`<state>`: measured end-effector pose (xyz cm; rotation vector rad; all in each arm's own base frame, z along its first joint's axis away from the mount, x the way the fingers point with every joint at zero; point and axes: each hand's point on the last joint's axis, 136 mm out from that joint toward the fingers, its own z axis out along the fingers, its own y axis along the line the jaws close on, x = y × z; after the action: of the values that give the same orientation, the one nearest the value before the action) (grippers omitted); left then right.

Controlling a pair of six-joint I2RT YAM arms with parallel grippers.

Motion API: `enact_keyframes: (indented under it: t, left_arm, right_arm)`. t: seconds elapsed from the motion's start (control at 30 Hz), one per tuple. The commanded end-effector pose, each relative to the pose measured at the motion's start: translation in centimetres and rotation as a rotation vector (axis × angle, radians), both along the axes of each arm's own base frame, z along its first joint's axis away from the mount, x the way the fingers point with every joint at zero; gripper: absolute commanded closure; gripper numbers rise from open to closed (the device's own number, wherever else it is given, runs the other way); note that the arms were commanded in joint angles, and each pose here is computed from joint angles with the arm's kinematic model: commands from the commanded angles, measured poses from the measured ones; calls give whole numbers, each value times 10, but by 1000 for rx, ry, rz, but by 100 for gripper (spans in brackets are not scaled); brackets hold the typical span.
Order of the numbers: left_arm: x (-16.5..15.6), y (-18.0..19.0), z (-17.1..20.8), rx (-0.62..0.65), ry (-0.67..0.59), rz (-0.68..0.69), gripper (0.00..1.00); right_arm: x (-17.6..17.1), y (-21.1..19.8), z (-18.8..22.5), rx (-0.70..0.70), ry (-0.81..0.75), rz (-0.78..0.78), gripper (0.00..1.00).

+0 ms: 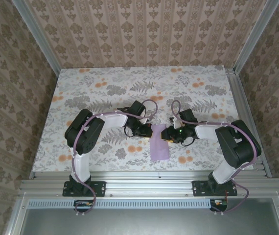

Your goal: Fold a paper plane with a square sheet of paper (pick it up from the middle)

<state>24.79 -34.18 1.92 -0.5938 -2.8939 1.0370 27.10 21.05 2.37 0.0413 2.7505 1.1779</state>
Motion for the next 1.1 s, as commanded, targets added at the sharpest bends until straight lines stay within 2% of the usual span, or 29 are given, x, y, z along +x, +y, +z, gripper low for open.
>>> enact_keyframes:
  t: [0.0, 0.37, 0.77, 0.83, 1.07]
  left_arm:
    - [-8, 14, -10, 72, 44, -3, 100]
    - [-4, 13, 6, 65, 24, -4, 100]
    - [-2, 24, -3, 134, 15, -6, 100]
    - [0, 23, -1, 132, 10, -7, 96]
    - [4, 18, 5, 111, 3, -3, 92]
  right_arm:
    - [-13, 0, -13, -16, 43, 32, 63]
    - [-23, -7, -28, -73, 66, 51, 63]
    - [-27, -7, -34, -112, 70, 74, 63]
    - [-29, -7, -36, -128, 71, 82, 63]
    - [-31, -6, -39, -155, 73, 96, 63]
